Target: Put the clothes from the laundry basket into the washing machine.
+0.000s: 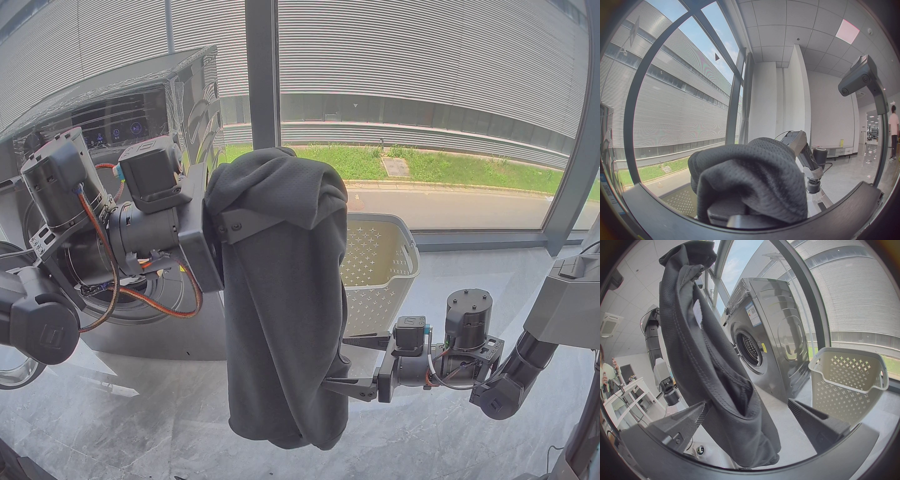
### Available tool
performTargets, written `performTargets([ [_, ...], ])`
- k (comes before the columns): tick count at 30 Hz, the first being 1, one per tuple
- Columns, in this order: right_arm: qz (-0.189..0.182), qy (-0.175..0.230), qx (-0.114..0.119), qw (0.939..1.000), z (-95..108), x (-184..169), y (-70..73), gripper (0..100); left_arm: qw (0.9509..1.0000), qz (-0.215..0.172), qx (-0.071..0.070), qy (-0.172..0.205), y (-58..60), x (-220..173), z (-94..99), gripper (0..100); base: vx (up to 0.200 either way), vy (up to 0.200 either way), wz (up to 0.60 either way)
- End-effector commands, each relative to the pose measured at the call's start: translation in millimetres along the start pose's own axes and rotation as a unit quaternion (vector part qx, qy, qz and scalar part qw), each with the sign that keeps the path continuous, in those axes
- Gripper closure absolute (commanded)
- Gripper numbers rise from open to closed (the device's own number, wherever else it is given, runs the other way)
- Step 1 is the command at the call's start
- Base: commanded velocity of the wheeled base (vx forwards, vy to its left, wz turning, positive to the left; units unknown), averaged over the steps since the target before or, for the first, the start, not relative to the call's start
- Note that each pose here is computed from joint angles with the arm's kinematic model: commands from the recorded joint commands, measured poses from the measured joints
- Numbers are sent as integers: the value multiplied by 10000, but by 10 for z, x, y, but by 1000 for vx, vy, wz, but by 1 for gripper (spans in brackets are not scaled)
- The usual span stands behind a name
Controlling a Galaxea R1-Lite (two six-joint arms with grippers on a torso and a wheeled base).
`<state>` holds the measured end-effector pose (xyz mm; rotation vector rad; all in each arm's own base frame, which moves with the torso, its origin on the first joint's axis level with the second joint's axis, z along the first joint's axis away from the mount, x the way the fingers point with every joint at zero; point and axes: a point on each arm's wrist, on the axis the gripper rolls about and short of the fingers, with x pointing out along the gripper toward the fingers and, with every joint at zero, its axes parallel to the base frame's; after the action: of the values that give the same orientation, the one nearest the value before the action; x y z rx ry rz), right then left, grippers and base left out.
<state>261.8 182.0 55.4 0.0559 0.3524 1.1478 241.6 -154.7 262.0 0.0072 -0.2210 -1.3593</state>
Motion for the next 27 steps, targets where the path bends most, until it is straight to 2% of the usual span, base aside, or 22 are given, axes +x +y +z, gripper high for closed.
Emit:
performTargets([
  [1,209,-73,-111,9997,41,124,42,0,10000,-13,8,-13,-22,-6,13,100,0,0,0],
  [2,343,-32,-128,9993,25,128,78,0,10000,-6,8,-13,-19,-3,12,100,0,0,0],
  [3,380,-16,-136,9992,17,126,86,100,10000,-5,2,-8,-16,-1,7,100,0,0,0],
  [8,548,-190,-330,9978,96,142,155,100,10000,-13,2,-8,-6,8,4,100,0,0,0],
  [15,613,-307,-459,9966,172,122,220,100,10000,41,-6,18,19,-7,-15,100,0,0,0],
  [19,538,-436,-512,9963,266,-27,259,100,9997,238,-15,91,98,-76,-64,100,0,0,0],
  [23,529,-533,-565,9956,336,-194,350,100,9996,281,52,31,126,-82,-58,100,0,0,0],
  [27,523,-560,-581,9954,353,-303,414,100,9993,373,46,48,151,-73,-96,100,0,0,0],
])
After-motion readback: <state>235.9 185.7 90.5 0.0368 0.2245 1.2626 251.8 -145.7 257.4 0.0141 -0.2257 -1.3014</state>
